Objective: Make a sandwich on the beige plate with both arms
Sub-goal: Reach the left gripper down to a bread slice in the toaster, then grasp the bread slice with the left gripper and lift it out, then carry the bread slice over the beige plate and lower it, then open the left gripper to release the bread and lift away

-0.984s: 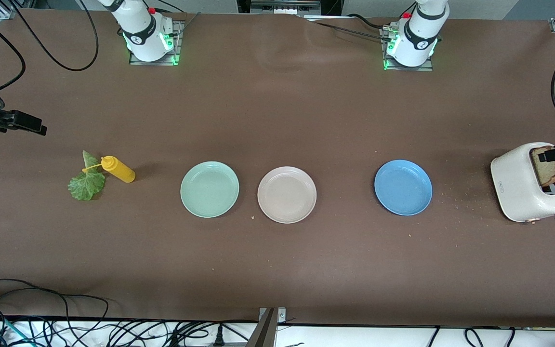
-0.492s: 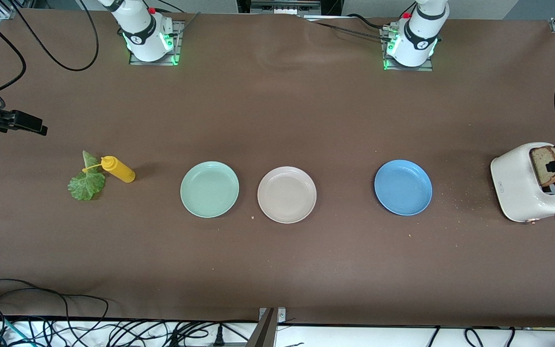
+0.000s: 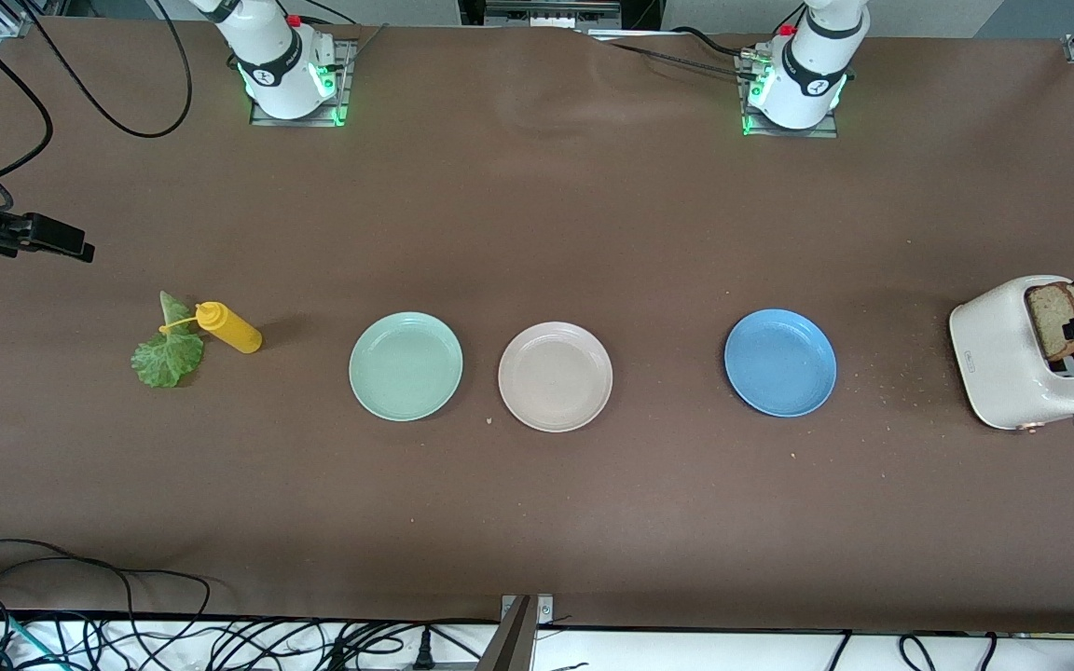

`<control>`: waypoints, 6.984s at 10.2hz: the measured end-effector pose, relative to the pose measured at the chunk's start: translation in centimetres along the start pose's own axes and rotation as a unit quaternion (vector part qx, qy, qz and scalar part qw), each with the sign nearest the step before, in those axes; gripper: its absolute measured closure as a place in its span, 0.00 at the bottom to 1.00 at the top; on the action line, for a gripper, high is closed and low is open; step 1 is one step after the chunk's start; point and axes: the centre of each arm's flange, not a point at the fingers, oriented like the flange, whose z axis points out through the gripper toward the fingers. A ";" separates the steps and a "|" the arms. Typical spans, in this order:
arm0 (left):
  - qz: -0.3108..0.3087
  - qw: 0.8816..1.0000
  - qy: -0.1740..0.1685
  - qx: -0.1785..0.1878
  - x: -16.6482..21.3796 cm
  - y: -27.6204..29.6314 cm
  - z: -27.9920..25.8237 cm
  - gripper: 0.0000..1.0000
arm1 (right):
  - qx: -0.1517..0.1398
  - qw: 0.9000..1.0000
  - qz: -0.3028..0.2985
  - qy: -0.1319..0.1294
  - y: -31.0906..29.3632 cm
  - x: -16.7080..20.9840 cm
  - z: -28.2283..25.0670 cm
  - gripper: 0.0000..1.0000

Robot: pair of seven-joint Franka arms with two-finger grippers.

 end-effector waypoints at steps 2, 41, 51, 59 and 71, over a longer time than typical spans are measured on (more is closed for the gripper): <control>0.006 1.000 0.002 -0.001 0.4 0.3 0.9 0.00 | 0.000 1.000 0.000 0.000 0.0 0.0 0.0 0.00; 0.138 0.908 -0.044 -0.392 -3.9 30.9 3.9 0.90 | 0.022 1.000 0.013 -0.004 2.7 0.2 0.6 0.00; 0.077 0.837 -0.064 -0.538 -2.7 55.4 18.7 0.90 | 0.028 1.000 0.001 -0.007 4.0 0.1 0.7 0.00; 0.032 0.864 0.045 -0.500 -2.2 58.0 18.4 0.38 | 0.028 1.000 0.000 -0.007 3.9 0.1 0.7 0.00; -0.026 0.907 0.087 -0.412 1.2 50.3 11.6 0.00 | 0.027 0.999 0.001 -0.023 2.6 0.9 2.2 0.00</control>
